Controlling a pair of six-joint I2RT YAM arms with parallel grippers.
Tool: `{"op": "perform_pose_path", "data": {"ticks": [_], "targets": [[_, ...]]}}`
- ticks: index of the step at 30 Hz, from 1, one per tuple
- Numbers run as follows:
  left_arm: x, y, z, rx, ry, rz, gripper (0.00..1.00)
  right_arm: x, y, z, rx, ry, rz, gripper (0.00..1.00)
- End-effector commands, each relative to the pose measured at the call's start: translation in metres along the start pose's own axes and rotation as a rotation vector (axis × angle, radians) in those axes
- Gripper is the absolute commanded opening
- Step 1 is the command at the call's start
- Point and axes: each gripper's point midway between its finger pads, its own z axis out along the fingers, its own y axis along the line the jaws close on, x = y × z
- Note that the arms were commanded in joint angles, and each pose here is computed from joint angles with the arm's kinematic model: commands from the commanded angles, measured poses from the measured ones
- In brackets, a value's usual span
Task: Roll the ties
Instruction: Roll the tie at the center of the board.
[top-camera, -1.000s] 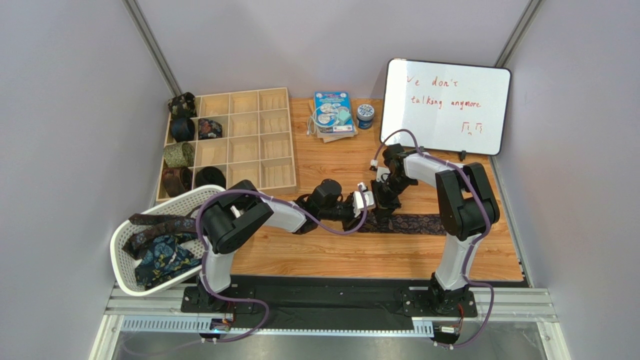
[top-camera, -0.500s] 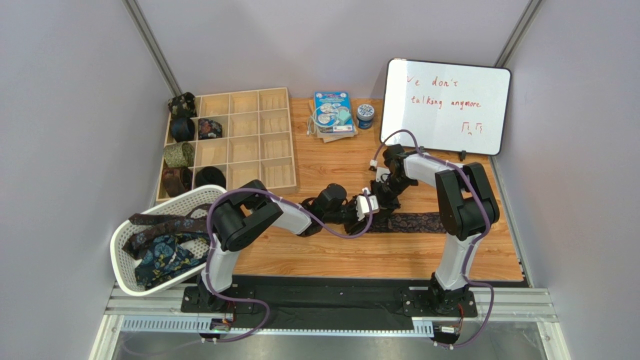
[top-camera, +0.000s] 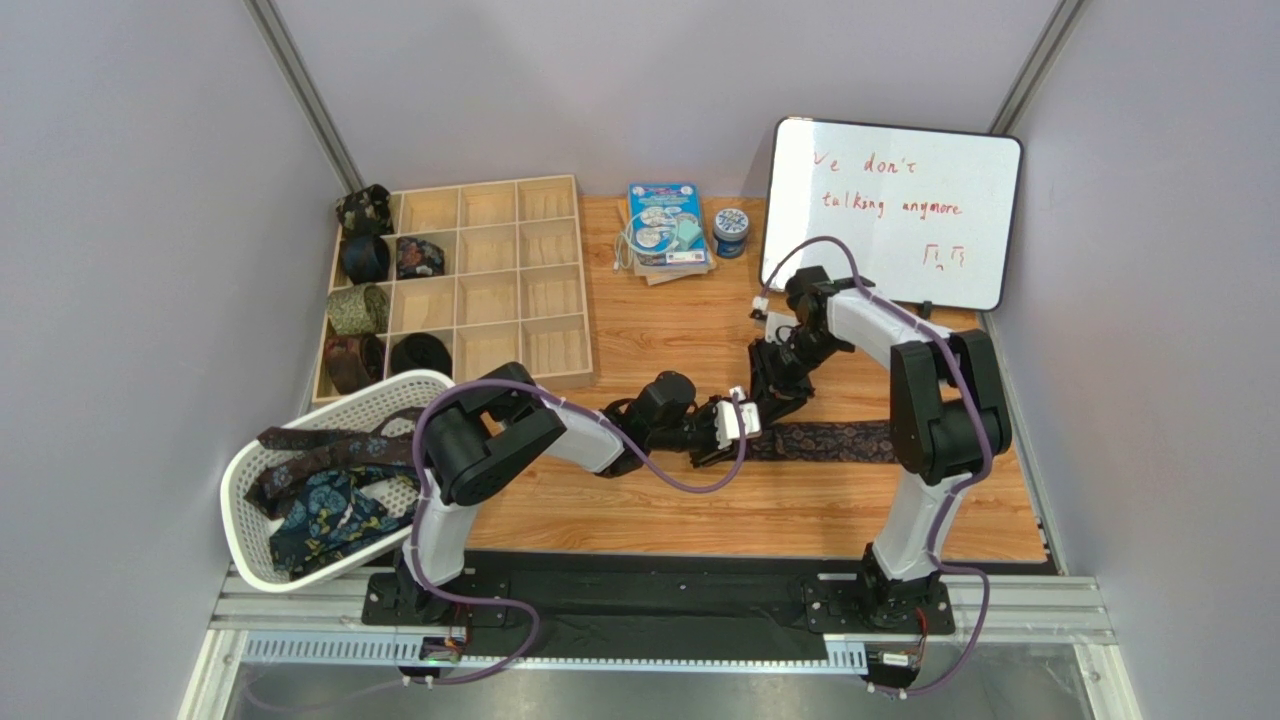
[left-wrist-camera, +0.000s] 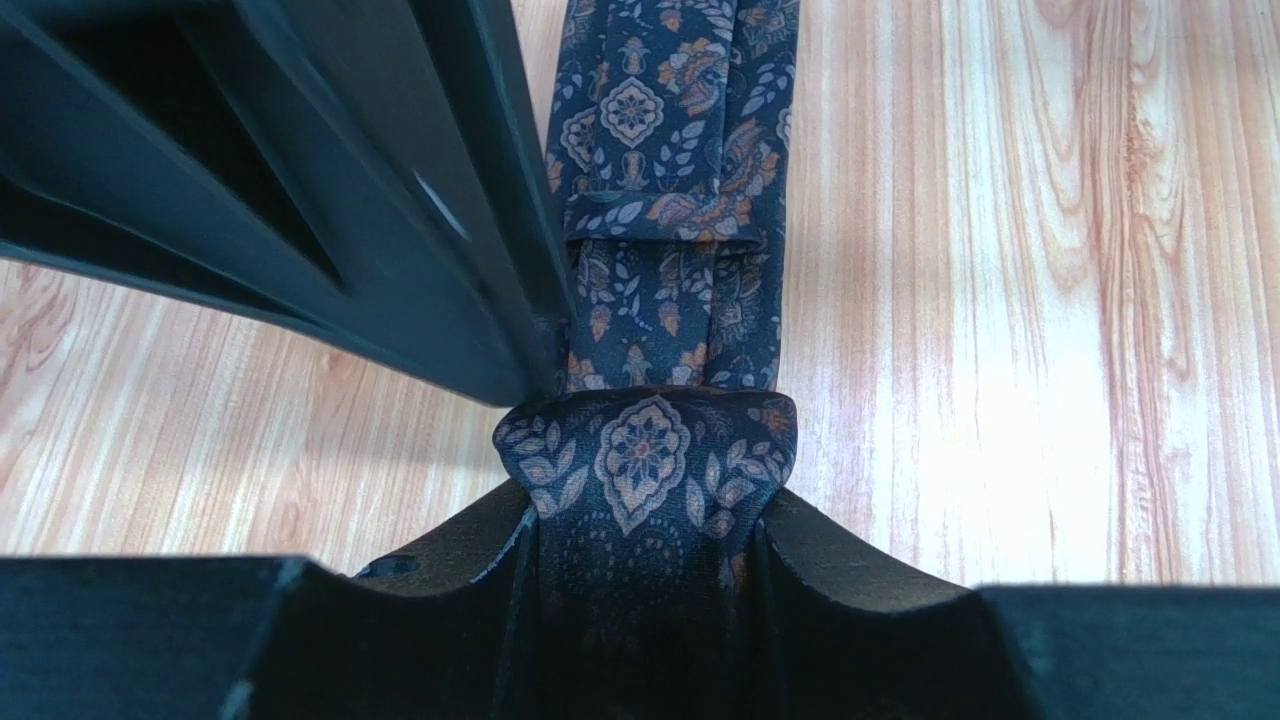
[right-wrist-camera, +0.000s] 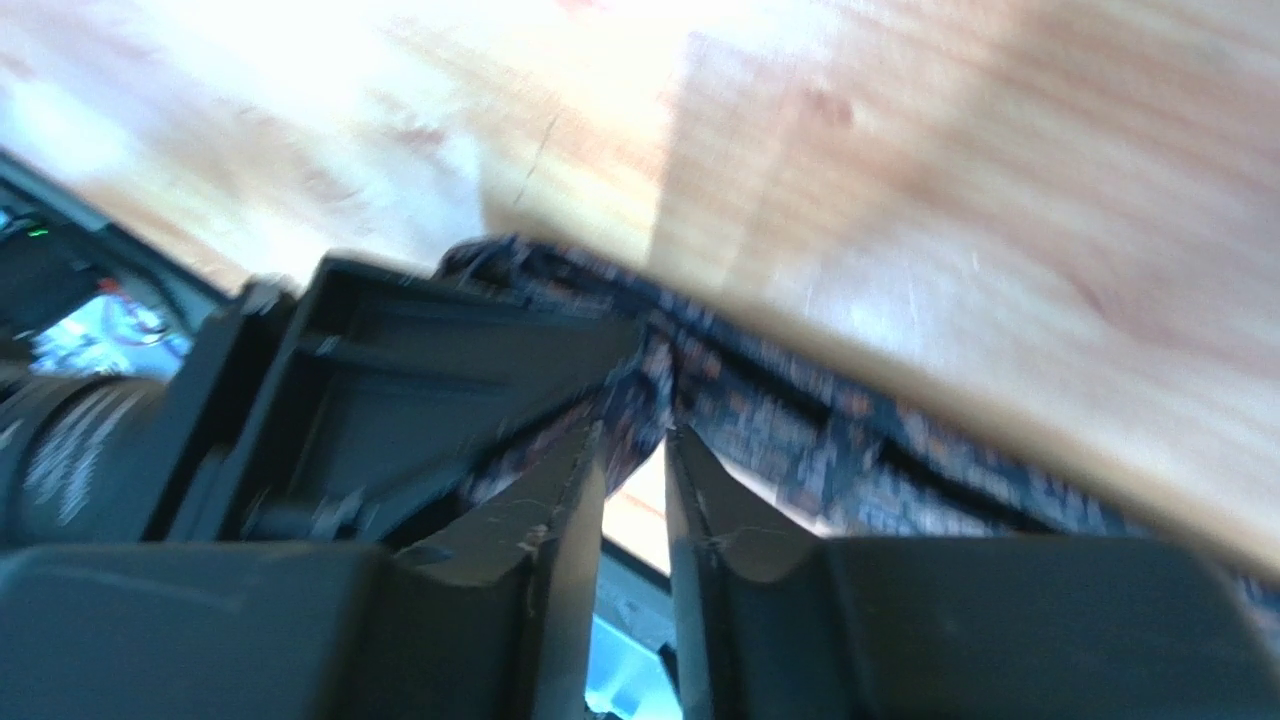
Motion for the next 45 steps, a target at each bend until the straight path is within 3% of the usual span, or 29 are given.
{"op": "perform_pose_path", "data": {"ticks": [1, 3, 10, 20, 24, 26, 27, 29, 36, 45], "targets": [[0.097, -0.039, -0.024, 0.088, 0.313, -0.071, 0.34, 0.007, 0.031, -0.033, -0.099, -0.033, -0.032, 0.36], [0.096, -0.037, -0.023, 0.087, 0.316, -0.078, 0.34, 0.014, 0.036, -0.033, -0.135, -0.021, -0.021, 0.43], [0.089, -0.038, -0.021, 0.102, 0.309, -0.087, 0.36, 0.034, 0.039, -0.027, -0.175, -0.002, -0.014, 0.50], [0.083, -0.043, -0.021, 0.139, 0.290, -0.084, 0.38, 0.005, 0.027, -0.001, -0.141, -0.060, -0.012, 0.48], [0.080, -0.047, -0.023, 0.161, 0.279, -0.083, 0.38, -0.001, 0.027, 0.007, -0.169, -0.063, -0.025, 0.40], [0.077, -0.048, -0.023, 0.174, 0.273, -0.082, 0.38, 0.001, 0.025, 0.010, -0.169, -0.052, -0.035, 0.28], [0.076, -0.049, -0.023, 0.179, 0.268, -0.084, 0.38, 0.002, 0.021, 0.013, -0.170, -0.042, -0.025, 0.15], [0.074, -0.049, -0.024, 0.189, 0.265, -0.087, 0.39, 0.005, 0.016, 0.015, -0.165, -0.034, -0.028, 0.00], [0.052, -0.039, -0.033, 0.213, 0.195, -0.100, 0.57, 0.009, -0.010, 0.018, -0.120, -0.027, 0.014, 0.00], [0.021, -0.024, -0.030, 0.216, 0.129, -0.089, 0.66, 0.007, -0.031, 0.025, -0.037, -0.016, 0.041, 0.00]]}}
